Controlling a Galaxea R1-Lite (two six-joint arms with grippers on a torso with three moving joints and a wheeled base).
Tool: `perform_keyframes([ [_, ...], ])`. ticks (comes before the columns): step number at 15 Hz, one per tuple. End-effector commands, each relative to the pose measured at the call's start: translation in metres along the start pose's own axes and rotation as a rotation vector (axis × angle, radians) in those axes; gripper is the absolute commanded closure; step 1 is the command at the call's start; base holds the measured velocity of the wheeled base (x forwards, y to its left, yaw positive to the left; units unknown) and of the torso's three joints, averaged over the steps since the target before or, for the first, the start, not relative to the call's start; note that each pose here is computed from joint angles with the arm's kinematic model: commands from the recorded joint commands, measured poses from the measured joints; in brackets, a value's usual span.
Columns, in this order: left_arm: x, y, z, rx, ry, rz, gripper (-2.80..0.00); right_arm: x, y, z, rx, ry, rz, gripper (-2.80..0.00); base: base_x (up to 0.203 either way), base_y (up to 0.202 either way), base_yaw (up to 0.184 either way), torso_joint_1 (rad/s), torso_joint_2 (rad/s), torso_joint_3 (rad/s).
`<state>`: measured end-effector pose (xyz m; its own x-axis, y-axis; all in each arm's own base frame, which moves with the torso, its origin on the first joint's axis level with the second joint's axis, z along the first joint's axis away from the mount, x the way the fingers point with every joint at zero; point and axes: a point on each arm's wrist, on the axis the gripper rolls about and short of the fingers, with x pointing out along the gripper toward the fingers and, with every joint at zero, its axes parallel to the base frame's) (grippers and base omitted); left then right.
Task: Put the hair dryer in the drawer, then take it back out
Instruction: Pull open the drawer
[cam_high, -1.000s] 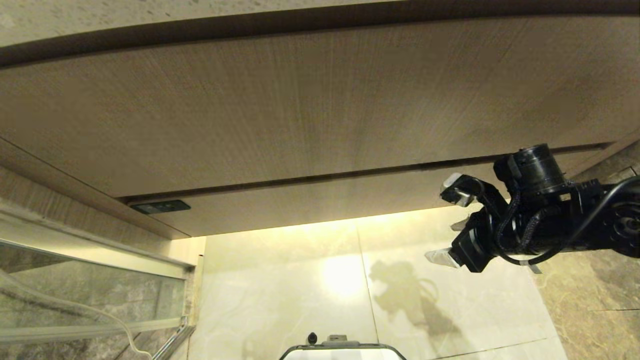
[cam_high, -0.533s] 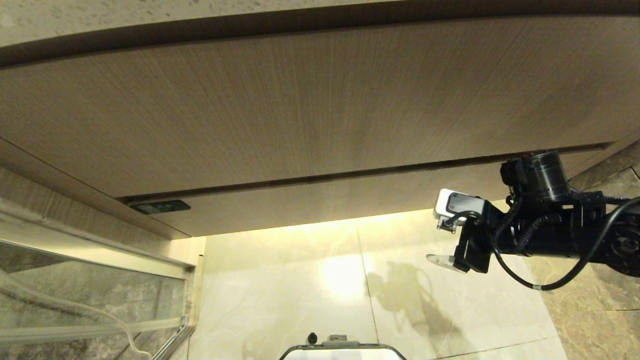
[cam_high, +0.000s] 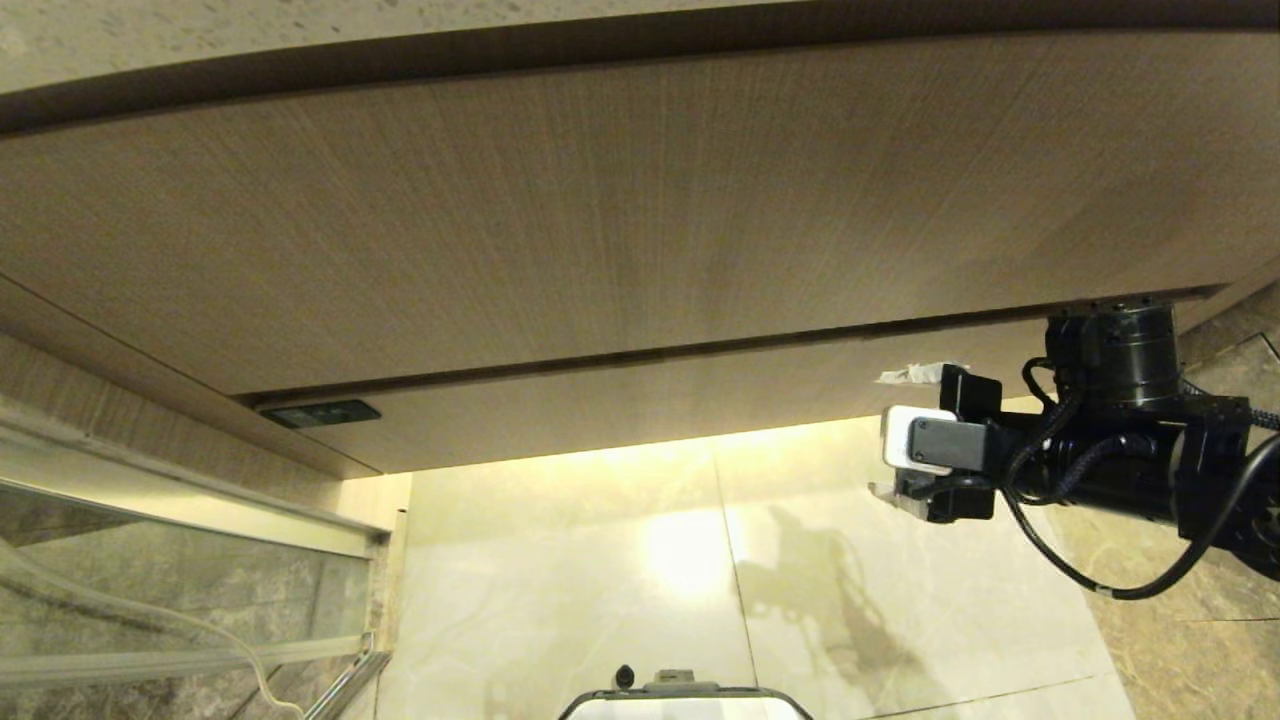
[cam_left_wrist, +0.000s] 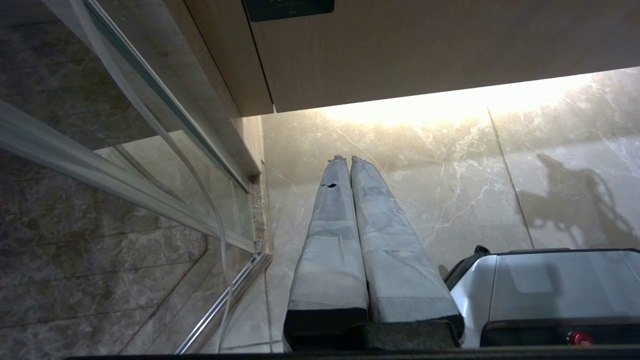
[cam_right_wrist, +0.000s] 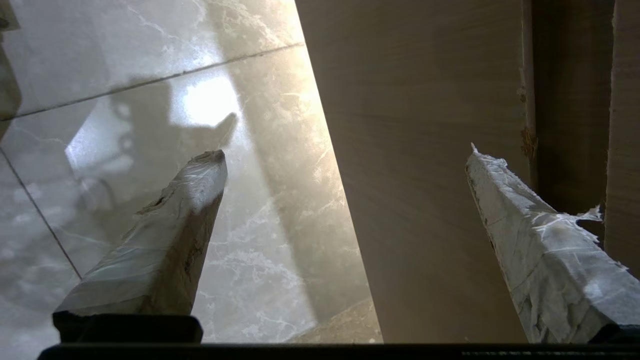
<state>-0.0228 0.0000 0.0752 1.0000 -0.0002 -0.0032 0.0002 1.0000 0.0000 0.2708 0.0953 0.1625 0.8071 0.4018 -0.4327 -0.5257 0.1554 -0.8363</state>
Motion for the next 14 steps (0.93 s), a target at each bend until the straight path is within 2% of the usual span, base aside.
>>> perform_keyframes([
  [1,0.0,0.0,0.0,0.0,0.0,0.0,0.0,0.004,0.005,-0.003,-0.01,0.032,-0.028,-2.8,0.0,0.0,0.0,0.0,0.0,0.0],
  [3,0.0,0.0,0.0,0.0,0.0,0.0,0.0,0.011,0.011,-0.007,-0.009,0.064,-0.065,-2.8,0.0,0.0,0.0,0.0,0.0,0.0],
  [9,0.0,0.0,0.0,0.0,0.0,0.0,0.0,0.019,0.012,-0.008,0.045,0.024,-0.123,-2.8,0.0,0.0,0.0,0.0,0.0,0.0],
  [12,0.0,0.0,0.0,0.0,0.0,0.0,0.0,0.017,0.011,-0.007,0.052,-0.03,-0.135,-2.8,0.0,0.0,0.0,0.0,0.0,0.0],
  [14,0.0,0.0,0.0,0.0,0.0,0.0,0.0,0.017,0.011,-0.007,0.052,-0.03,-0.135,-2.8,0.0,0.0,0.0,0.0,0.0,0.0],
])
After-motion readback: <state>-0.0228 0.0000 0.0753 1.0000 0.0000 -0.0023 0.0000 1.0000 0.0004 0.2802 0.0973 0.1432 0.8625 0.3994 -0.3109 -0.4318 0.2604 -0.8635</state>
